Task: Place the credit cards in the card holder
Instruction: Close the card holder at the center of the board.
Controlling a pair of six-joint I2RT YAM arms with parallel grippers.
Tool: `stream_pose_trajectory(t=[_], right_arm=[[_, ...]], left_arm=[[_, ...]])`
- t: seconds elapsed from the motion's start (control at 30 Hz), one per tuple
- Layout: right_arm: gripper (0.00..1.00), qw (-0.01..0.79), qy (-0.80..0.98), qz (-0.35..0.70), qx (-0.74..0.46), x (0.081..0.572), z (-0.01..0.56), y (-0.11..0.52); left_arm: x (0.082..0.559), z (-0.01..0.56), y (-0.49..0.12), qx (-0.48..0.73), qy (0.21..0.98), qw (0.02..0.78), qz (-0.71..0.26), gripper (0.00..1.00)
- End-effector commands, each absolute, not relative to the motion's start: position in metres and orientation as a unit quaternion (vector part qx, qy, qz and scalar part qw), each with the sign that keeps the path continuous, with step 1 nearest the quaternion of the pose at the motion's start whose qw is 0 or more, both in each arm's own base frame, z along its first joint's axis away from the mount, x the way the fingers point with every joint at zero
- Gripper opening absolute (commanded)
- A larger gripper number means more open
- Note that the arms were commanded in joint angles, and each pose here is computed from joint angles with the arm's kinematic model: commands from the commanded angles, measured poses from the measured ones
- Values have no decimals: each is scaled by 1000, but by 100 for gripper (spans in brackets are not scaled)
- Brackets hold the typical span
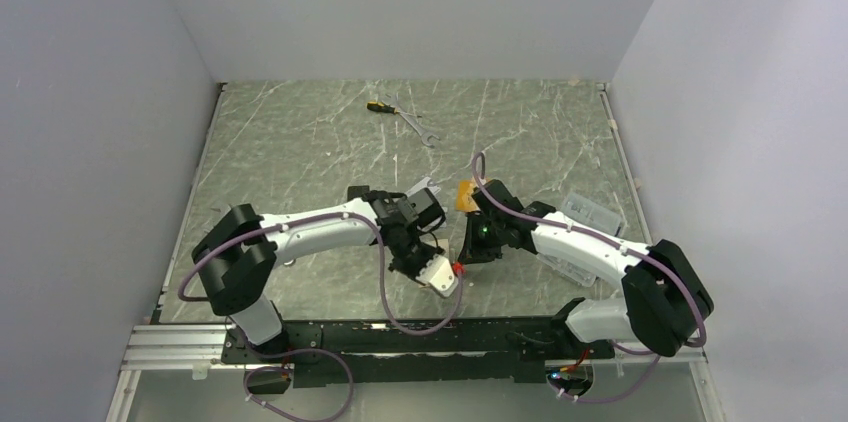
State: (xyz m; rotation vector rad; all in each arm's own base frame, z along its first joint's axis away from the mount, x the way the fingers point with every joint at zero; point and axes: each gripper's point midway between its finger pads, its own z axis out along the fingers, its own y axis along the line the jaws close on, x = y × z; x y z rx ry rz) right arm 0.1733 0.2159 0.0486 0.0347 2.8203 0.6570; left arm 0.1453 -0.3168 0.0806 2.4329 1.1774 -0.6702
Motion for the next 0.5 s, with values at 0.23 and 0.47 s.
stream_pose_trajectory(t=[0.23,0.47], right_arm=[[17,126,961,248,15,173,62,219],[22,119,967,227,9,172,62,212]], left_arm=[[125,59,-325,844,434,152,-276,1],[125,54,-335,840,442,148,-278,23]])
